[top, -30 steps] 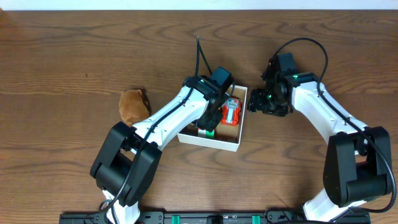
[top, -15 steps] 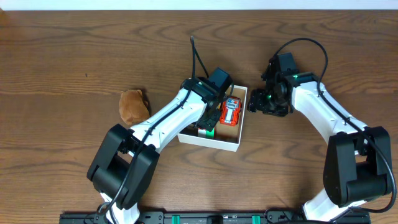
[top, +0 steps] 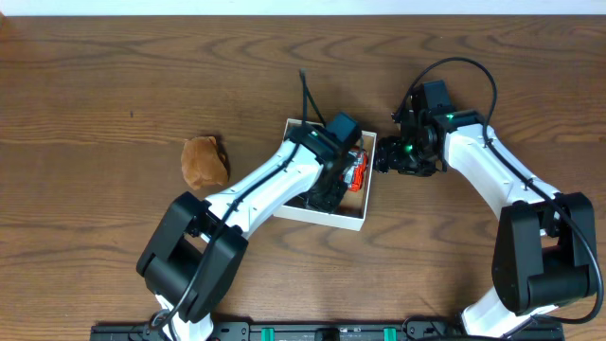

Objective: Pack container
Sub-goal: 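Open the left gripper, release the cube, and withdraw from the box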

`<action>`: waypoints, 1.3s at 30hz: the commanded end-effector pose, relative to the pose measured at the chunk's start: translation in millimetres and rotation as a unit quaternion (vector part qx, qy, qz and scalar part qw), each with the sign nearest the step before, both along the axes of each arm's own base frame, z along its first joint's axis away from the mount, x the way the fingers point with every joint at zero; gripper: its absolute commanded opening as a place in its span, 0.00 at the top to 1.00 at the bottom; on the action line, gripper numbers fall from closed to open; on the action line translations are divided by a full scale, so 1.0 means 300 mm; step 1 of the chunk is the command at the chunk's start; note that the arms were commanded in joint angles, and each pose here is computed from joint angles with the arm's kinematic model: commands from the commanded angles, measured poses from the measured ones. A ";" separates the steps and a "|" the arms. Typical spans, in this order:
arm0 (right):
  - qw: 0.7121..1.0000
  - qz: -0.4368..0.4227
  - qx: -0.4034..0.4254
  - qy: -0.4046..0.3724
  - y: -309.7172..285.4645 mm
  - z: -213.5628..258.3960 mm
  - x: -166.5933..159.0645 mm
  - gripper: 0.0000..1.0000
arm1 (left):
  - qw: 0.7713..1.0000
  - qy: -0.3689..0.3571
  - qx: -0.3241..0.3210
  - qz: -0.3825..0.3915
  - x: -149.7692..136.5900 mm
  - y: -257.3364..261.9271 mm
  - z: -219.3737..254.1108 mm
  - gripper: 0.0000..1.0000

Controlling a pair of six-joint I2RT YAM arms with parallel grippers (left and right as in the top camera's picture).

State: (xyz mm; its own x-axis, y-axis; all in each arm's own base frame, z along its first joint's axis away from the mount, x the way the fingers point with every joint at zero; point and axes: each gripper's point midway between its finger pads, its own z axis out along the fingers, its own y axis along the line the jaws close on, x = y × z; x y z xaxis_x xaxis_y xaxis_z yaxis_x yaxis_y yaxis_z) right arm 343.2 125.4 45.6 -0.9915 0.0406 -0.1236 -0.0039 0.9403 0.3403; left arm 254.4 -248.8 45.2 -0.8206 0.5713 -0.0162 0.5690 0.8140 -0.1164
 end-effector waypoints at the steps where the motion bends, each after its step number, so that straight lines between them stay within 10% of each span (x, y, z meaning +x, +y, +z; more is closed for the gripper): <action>1: 1.000 0.013 0.010 0.004 0.013 -0.010 -0.011 0.32 | 0.995 0.091 -0.004 -0.035 -0.149 -0.025 -0.111 0.94; 36: 0.997 -0.079 0.005 -0.008 -0.205 -0.005 0.067 0.31 | 0.998 0.019 -0.043 -0.050 -0.068 -0.089 0.053 0.94; 39: 0.996 -0.094 0.005 -0.007 -0.249 -0.006 0.070 0.31 | 0.997 0.006 -0.055 -0.051 -0.070 -0.087 0.107 0.63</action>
